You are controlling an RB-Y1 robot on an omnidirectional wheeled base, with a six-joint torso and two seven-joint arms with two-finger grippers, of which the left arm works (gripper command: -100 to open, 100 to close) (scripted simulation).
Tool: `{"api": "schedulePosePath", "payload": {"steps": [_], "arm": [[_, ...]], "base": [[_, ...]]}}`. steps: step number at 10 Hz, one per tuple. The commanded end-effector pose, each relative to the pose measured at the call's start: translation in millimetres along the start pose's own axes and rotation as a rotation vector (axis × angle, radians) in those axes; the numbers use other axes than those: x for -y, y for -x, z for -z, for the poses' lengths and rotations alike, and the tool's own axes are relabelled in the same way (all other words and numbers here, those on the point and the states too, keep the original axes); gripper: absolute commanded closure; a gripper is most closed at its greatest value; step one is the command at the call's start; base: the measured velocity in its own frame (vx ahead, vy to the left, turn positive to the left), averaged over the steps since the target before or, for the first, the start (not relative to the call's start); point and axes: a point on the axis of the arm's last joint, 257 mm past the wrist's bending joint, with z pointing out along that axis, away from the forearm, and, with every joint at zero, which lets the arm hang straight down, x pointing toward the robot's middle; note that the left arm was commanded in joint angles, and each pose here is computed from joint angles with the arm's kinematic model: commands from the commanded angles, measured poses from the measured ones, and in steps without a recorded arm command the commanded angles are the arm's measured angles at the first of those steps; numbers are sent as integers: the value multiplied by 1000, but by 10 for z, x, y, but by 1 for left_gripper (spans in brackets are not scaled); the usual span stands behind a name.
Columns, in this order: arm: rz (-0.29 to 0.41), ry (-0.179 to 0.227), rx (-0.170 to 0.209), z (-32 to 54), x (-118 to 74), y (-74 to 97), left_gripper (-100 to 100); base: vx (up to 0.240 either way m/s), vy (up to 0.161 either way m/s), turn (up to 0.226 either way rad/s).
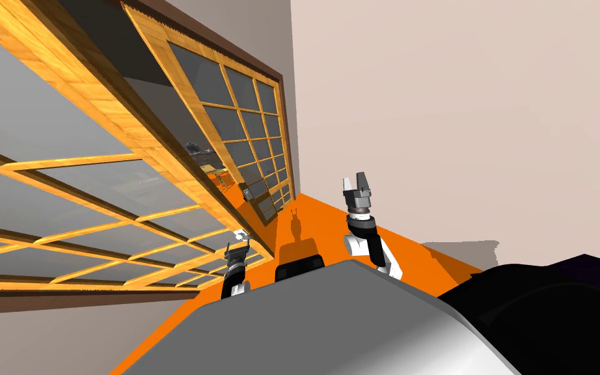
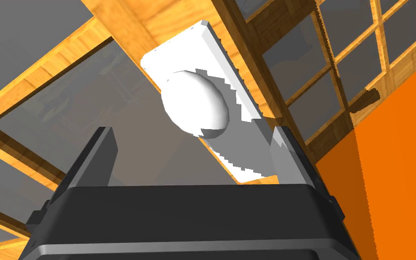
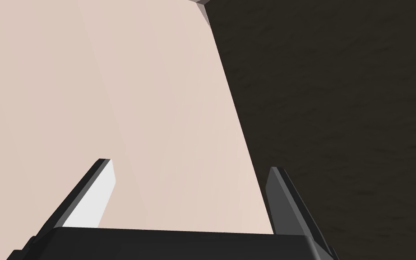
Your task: Pull the door open
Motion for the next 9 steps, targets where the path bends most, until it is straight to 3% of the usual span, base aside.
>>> {"api": "schedulePosePath", "payload": {"steps": [1, 6, 9], "arm": [[60, 0, -2, -12, -15, -19, -100], [194, 1, -6, -46, -55, -71, -100], [310, 3, -9, -75, -93, -117, -100]], "base": [[-64, 29, -45], [-78, 32, -75], [-78, 24, -80]]}}
